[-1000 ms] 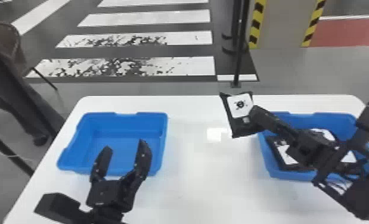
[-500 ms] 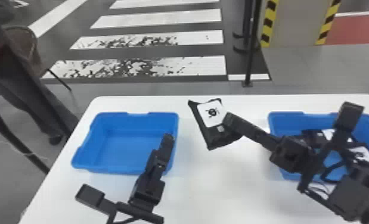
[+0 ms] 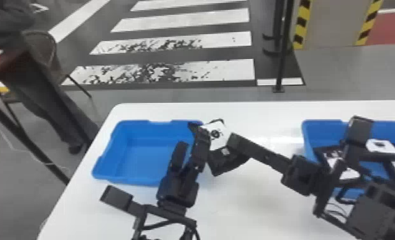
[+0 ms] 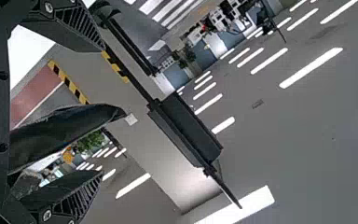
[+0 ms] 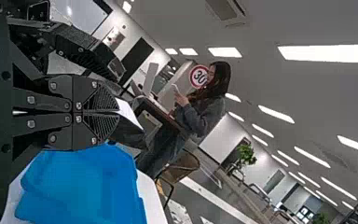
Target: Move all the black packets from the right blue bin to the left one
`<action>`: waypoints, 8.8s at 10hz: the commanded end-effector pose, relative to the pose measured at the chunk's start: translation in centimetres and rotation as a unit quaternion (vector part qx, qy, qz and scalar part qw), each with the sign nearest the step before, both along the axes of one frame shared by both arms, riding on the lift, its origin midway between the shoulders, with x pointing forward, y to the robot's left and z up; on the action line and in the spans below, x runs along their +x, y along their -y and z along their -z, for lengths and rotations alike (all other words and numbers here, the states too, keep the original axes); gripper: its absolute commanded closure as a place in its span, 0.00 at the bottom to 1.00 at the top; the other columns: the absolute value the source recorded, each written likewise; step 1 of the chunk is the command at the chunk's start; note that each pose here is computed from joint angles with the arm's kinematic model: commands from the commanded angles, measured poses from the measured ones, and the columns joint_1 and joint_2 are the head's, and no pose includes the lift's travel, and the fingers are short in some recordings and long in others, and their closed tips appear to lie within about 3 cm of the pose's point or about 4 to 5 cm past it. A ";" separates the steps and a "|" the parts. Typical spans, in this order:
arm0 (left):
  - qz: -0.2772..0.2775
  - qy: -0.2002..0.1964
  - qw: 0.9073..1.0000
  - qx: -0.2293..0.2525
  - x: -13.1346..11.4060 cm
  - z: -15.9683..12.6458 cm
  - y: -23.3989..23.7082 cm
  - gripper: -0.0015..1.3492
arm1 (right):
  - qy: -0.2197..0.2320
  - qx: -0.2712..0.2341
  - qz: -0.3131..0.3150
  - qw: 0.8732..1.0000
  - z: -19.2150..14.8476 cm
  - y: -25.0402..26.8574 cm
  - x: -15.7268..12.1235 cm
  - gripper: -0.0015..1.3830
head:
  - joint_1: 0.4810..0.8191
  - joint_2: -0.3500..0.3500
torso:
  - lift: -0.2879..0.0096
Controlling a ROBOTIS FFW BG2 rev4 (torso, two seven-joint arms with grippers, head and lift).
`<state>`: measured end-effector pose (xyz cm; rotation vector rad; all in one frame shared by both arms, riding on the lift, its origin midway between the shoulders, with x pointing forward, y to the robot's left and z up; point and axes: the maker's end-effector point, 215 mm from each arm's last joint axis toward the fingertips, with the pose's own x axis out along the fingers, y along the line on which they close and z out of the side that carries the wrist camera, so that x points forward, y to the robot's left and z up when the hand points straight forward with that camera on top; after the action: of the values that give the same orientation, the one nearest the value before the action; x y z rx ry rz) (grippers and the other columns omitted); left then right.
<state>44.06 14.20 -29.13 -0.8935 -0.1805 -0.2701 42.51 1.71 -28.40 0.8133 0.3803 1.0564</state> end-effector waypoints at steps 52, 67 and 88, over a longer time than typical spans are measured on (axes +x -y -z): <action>-0.111 0.020 0.952 0.286 0.1 0.4 -7.1 0.11 | 0.102 -0.184 0.094 0.973 3.9 10.7 10.3 0.85 | 0.63 0.61 | 0.50; 0.010 -0.038 0.953 0.299 1.9 1.8 -0.5 0.81 | 0.078 -0.089 -0.147 0.982 5.3 -7.8 -1.0 0.85 | 0.63 0.91 | 0.50; -0.180 0.084 0.936 0.290 -2.5 -3.5 -9.4 0.12 | 0.074 -0.425 0.257 0.865 6.2 25.4 15.9 0.30 | 0.63 0.61 | 0.50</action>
<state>43.08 24.12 -27.15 -0.2097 -0.3749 -0.0403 59.05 -21.83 -34.93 0.0536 0.3968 0.4065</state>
